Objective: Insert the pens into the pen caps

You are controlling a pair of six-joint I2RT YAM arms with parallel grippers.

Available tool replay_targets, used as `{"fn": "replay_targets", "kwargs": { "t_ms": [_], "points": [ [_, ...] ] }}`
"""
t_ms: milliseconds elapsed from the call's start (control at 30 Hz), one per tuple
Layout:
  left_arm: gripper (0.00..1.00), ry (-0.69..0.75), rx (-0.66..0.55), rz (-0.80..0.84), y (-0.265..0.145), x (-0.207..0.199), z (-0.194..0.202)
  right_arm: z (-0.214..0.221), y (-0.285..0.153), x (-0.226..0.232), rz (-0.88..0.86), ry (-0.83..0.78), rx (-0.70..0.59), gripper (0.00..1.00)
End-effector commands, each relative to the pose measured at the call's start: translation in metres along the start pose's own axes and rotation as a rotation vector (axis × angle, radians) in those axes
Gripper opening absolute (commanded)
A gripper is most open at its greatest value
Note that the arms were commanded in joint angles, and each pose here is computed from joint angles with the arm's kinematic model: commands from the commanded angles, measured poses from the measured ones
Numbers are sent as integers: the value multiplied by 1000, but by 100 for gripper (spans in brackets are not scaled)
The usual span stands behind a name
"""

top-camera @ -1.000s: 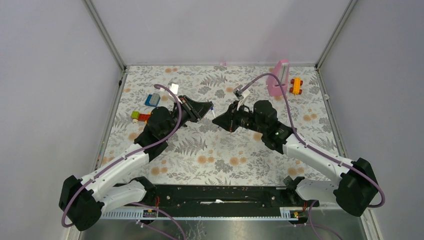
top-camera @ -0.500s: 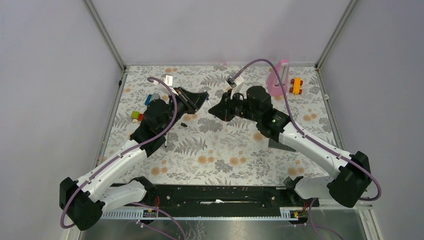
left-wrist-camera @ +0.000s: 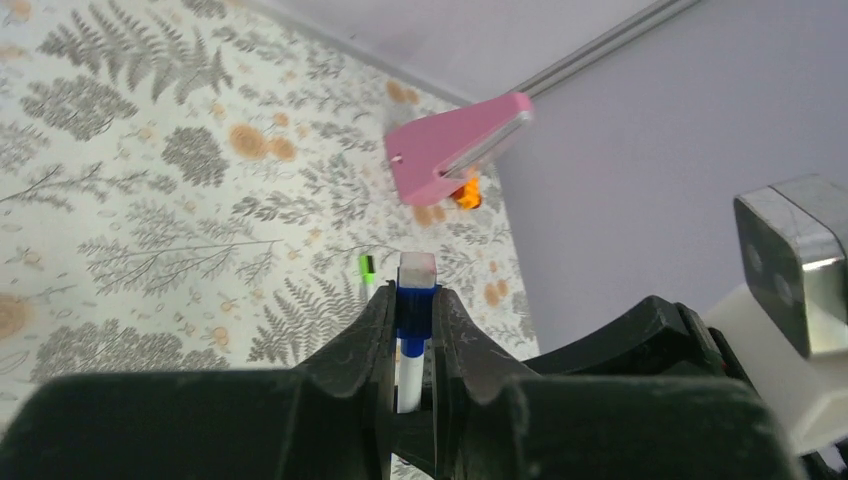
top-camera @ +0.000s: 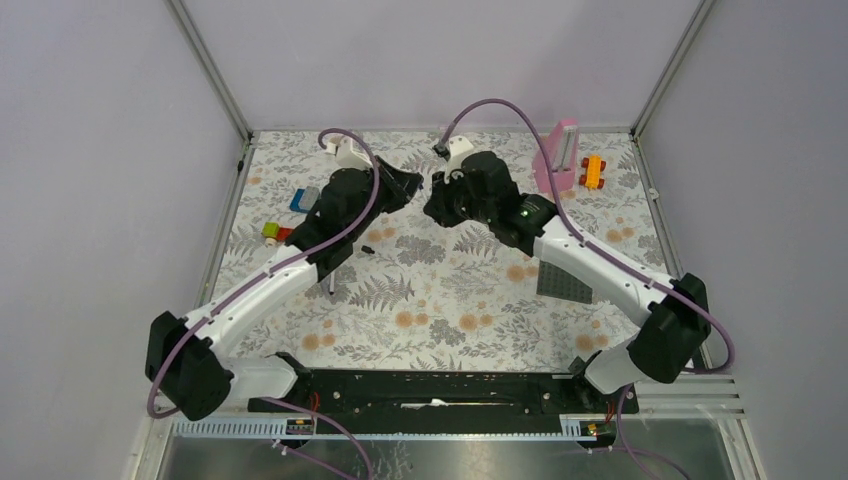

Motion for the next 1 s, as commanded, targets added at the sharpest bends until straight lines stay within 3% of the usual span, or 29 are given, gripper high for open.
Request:
{"fn": "replay_targets", "kwargs": {
  "t_ms": [0,167,333,967],
  "points": [
    [0,-53,374,18,-13,1,65,-75,13,-3,161,-17,-353,0],
    [0,-28,476,-72,-4,9,88,-56,25,-11,244,13,-297,0],
    [0,-27,526,-32,-2,11,104,-45,28,-8,194,32,-258,0],
    [0,45,444,415,-61,-9,97,-72,-60,40,-442,71,-375,0]
  ]
}}
Point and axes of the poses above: each gripper's point midway between its finger pads, its own y axis out along the fingers, its own x axis along the line the jaws close on, z = x × y, the point moved 7 cm from there along -y, back along the fingers, and after that the axes turned 9 degrees about y, right-handed, at the moved point
